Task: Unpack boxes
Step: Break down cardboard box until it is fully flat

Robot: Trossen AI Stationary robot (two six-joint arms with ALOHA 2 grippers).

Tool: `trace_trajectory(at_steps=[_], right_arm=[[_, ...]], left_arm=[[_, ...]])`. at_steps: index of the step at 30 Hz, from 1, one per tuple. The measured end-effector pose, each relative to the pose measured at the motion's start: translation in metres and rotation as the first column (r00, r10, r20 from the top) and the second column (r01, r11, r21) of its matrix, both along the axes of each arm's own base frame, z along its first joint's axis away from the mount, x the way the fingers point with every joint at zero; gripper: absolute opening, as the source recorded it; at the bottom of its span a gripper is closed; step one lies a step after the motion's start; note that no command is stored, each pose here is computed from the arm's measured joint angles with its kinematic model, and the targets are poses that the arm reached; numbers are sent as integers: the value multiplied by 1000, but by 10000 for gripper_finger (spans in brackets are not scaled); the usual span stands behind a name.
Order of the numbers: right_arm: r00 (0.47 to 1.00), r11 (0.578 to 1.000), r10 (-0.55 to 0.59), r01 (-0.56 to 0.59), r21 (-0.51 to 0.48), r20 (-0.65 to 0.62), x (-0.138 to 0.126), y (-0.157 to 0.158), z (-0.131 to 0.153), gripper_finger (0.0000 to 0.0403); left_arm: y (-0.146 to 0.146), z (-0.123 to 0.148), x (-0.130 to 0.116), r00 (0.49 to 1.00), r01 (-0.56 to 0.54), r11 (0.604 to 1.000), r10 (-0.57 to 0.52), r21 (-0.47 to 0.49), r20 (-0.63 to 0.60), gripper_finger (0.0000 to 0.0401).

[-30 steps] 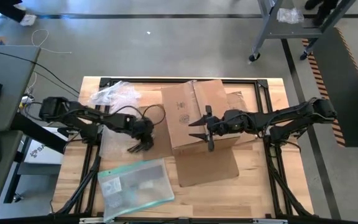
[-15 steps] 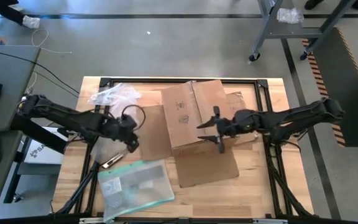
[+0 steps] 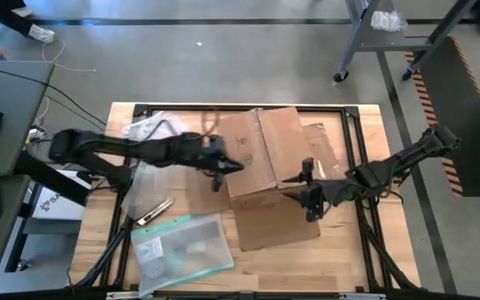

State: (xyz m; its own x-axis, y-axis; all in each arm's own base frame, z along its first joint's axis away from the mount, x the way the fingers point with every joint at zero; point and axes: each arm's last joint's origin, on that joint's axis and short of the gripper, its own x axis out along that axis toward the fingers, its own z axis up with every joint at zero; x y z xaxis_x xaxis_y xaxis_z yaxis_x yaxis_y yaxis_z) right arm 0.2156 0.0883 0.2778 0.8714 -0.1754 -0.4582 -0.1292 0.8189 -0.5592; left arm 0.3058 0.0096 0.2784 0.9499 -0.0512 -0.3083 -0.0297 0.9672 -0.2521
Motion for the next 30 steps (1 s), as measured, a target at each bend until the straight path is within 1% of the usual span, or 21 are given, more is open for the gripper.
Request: trace_trajectory(at_steps=[2,4,7,9,11,13,15,16,18,19,20,22,23,24,25,26,27,28,29,30], right_arm=[[1000,1000,-9,8,-27,-27,-3,1,-3,181],[998,999,-18,16,-29,-52,-4,2,-6,193],[996,997,-41,36,-63,-75,1,2,-12,209],[993,990,-72,59,-126,-98,7,2,-20,213],[986,974,-119,93,-208,-116,13,2,-28,211],[975,942,-205,174,-287,-81,18,3,-33,203],[956,899,-294,268,-346,-22,22,2,-35,193],[941,873,-339,319,-368,13,23,1,-35,187],[884,803,-452,462,-376,120,23,-1,-32,177],[840,761,-509,542,-357,189,23,-2,-29,173],[784,712,-563,620,-330,260,22,-3,-25,171],[662,615,-644,746,-254,384,18,-5,-16,170],[615,593,-667,780,-200,420,15,-5,-11,170],[589,596,-679,791,-138,438,12,-6,-5,169],[548,600,-700,799,-40,458,8,-8,3,169],[497,596,-726,799,76,476,3,-11,11,169],[447,586,-751,791,178,486,-2,-15,18,169],[413,577,-768,778,248,491,-8,-18,25,169],[390,571,-779,765,297,491,-14,-21,31,169],[381,569,-783,757,321,491,-21,-24,36,169]], left_arm=[[4,2,22,999,50,999,-49,10,-18,1],[9,-1,41,993,91,996,-90,14,-71,0],[17,-14,61,968,94,996,-89,10,-234,0],[21,-24,70,938,97,995,-91,3,-333,0],[23,-29,76,919,96,995,-91,-8,-384,0],[23,-35,80,906,96,995,-93,-14,-412,0],[23,-41,81,897,99,995,-97,-19,-432,0],[22,-42,81,893,101,995,-99,-21,-440,0],[19,-43,81,889,102,995,-98,-14,-447,0],[17,-43,81,887,106,994,-102,-15,-451,0],[16,-44,80,883,108,994,-102,-14,-457,0],[13,-44,80,879,111,994,-104,-13,-466,0],[13,-45,79,876,111,994,-103,-11,-470,0],[11,-45,79,874,113,994,-104,-10,-475,0],[10,-45,79,871,111,994,-101,-7,-480,0],[9,-46,78,868,106,994,-92,1,-488,0],[8,-46,78,865,99,995,-80,13,-495,0],[8,-47,78,863,92,995,-67,25,-500,0],[7,-47,78,863,94,995,-66,31,-502,0],[6,-47,78,863,97,995,-68,34,-501,0]])
